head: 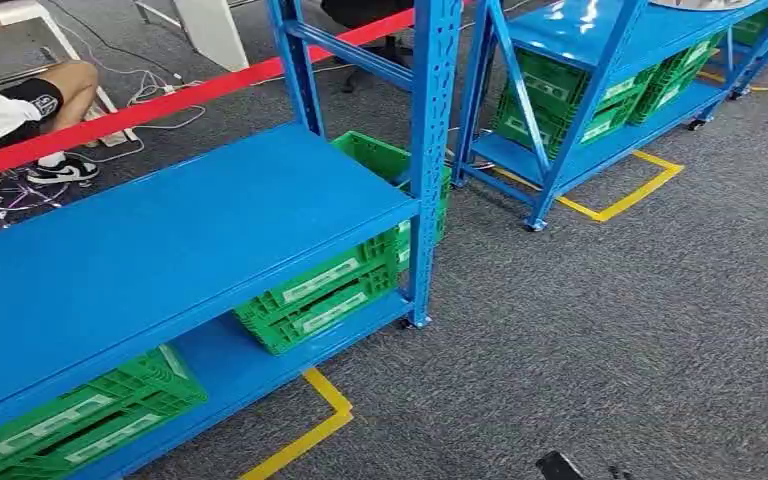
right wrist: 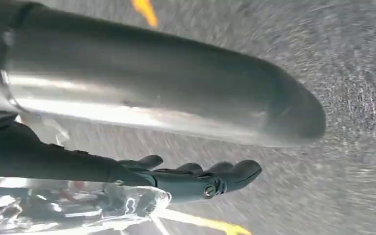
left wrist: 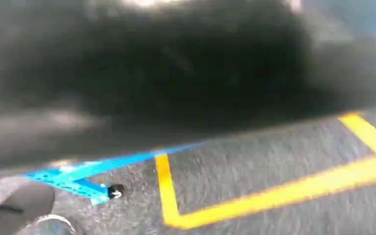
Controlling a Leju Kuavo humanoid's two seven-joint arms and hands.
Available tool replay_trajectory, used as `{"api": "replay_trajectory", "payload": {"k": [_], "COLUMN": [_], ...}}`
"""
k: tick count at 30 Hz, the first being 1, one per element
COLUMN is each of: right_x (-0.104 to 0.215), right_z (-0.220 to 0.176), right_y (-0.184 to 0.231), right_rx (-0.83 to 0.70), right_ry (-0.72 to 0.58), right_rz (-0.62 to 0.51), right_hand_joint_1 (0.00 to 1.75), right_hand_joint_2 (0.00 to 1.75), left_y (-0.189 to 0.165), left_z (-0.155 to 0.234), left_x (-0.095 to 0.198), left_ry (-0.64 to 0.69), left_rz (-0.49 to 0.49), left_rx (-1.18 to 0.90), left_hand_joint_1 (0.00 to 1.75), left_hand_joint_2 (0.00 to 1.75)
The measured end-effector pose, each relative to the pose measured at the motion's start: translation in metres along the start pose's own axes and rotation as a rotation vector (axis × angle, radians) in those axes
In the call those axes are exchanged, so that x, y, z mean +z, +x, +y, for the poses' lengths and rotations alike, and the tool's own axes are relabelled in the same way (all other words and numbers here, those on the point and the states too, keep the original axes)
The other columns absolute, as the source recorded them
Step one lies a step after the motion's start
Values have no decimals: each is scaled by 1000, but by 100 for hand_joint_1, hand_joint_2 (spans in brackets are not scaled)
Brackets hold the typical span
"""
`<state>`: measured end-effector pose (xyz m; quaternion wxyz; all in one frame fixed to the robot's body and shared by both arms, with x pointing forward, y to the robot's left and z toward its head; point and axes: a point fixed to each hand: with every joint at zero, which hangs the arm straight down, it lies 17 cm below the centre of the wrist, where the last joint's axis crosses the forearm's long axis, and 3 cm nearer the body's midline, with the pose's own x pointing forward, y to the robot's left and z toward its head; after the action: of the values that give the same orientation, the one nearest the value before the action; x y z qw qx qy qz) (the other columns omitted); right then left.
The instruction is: Take the parts from the cabinet and place them on the table.
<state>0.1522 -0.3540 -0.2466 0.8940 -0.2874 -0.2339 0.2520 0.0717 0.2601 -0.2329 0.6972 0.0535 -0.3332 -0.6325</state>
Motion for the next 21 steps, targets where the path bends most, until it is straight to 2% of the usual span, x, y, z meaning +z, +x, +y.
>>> {"api": "replay_trajectory", "payload": {"k": [2, 8, 11, 14, 16, 18, 19, 20, 21], "right_x": [-1, 0, 2, 5, 9, 13, 16, 19, 22], "right_z": [-4, -6, -2, 3, 8, 13, 14, 19, 21], "right_y": [-3, -17, -22, -19, -20, -21, -25, -29, -30], "right_rx": [-33, -92, -184, -190, -160, -116, -85, -33, 44], "right_ry": [-12, -24, -18, -26, -29, -29, -30, -20, -14], "right_rz": [16, 65, 111, 126, 134, 134, 140, 141, 132], "right_hand_joint_1": [0, 0, 0, 0, 0, 0, 0, 0, 0], "right_hand_joint_2": [0, 0, 0, 0, 0, 0, 0, 0, 0], "left_y": [-9, -30, -41, -51, -59, -17, 9, 55, 66], "left_z": [-19, -43, -40, -39, -38, -52, -56, -58, -48], "left_x": [7, 20, 18, 20, 19, 22, 25, 17, 13], "left_ry": [-80, -211, -279, -266, -157, 26, 76, 84, 118], "left_rz": [-27, -59, -75, -34, 152, 439, 545, 596, 669], "left_rx": [-99, -273, -411, -362, -153, 411, 704, 992, 1235], "left_hand_joint_1": [0, 0, 0, 0, 0, 0, 0, 0, 0], "left_hand_joint_2": [0, 0, 0, 0, 0, 0, 0, 0, 0]}}
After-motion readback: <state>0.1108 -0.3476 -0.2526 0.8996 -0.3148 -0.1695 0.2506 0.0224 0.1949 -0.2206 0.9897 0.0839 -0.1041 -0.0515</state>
